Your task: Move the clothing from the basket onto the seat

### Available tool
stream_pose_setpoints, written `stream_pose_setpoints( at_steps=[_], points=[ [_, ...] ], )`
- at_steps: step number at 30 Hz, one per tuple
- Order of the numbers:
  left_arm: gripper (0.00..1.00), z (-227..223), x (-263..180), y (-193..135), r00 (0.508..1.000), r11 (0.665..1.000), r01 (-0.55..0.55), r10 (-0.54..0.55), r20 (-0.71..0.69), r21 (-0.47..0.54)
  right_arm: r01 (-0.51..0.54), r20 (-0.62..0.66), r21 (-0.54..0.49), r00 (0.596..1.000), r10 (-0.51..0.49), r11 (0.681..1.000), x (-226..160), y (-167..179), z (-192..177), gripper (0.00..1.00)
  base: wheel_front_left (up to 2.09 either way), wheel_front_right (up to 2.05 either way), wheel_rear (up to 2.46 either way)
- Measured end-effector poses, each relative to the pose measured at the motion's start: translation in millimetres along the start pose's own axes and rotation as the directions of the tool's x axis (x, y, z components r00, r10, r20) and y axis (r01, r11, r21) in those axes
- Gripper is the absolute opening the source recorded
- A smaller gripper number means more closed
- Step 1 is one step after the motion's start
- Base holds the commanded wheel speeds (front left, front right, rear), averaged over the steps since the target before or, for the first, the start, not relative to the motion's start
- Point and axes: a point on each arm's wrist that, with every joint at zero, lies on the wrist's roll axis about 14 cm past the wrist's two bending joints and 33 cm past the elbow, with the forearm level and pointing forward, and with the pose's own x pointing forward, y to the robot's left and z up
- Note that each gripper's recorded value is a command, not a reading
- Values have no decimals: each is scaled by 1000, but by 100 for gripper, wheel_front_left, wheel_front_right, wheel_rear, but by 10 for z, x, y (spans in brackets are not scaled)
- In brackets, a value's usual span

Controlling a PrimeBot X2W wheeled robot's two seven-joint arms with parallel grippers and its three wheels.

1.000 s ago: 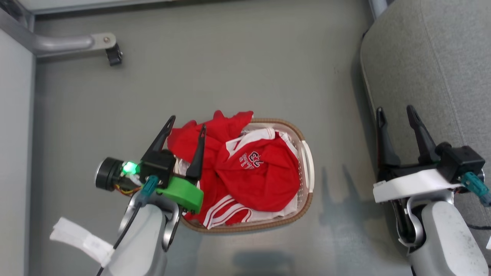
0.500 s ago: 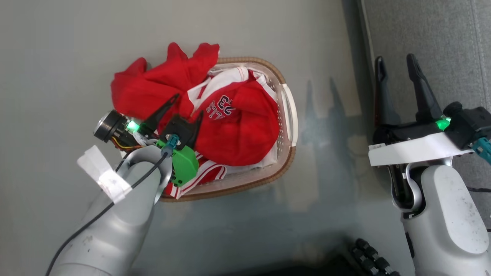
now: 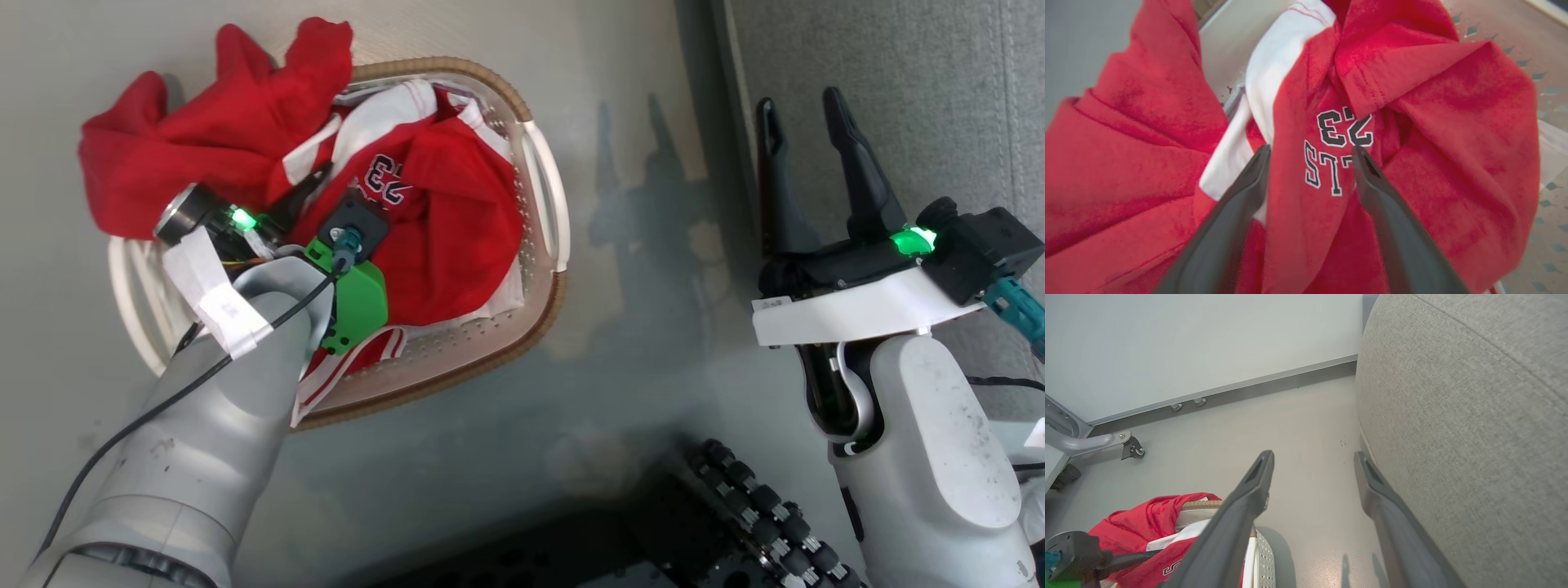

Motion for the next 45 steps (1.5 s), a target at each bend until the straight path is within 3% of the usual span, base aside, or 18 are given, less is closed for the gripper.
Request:
stream_pose_setpoints(
  at_steps=[3, 4, 5, 6, 7, 8, 20, 27, 36, 45],
  points=[
    [100, -52, 77, -35, 1000, 1000, 11, -11, -23, 0, 12, -8, -5, 1000, -12, 1000, -23, -48, -15, 100, 0, 0, 0],
    [84, -57, 95, -54, 1000, 1000, 17, -17, -25, -2, 17, -9, -8, 1000, -17, 1000, -32, -67, -15, 100, 0, 0, 0],
    [50, -57, 109, -73, 999, 1000, 22, -22, -25, -3, 21, -10, -11, 1000, -21, 1000, -39, -84, -12, 100, 0, 0, 0],
    [25, -58, 114, -85, 999, 1000, 25, -25, -26, -3, 24, -9, -12, 1000, -24, 1000, -44, -95, -6, 100, 0, 0, 0],
    [9, -48, 112, -97, 999, 1000, 27, -27, -22, -7, 28, -8, -13, 1000, -28, 1000, -50, -106, 0, 100, 0, 0, 0],
    [0, -37, 106, -100, 999, 1000, 27, -27, -19, -7, 31, -7, -14, 999, -31, 999, -57, -116, 8, 100, 0, 0, 0],
    [0, 429, -269, -109, 993, 999, -17, 20, 120, -27, 8, 25, -18, 1000, -8, 1000, -130, 17, 202, 100, 0, 0, 0],
    [0, 934, -706, -56, 957, 997, -60, 71, 280, -50, -2, 48, -11, 999, 3, 1000, -309, 114, 374, 100, 0, 0, 0],
    [0, 1736, -1449, -45, 867, 987, -146, 92, 490, 72, -19, 61, -18, 998, 20, 1000, -702, 245, 537, 100, 0, 0, 0],
    [0, 2560, -2370, -73, 746, 927, -292, 66, 662, 236, -94, 151, -29, 984, 97, 995, -1063, 542, 894, 100, 0, 0, 0]
  ],
)
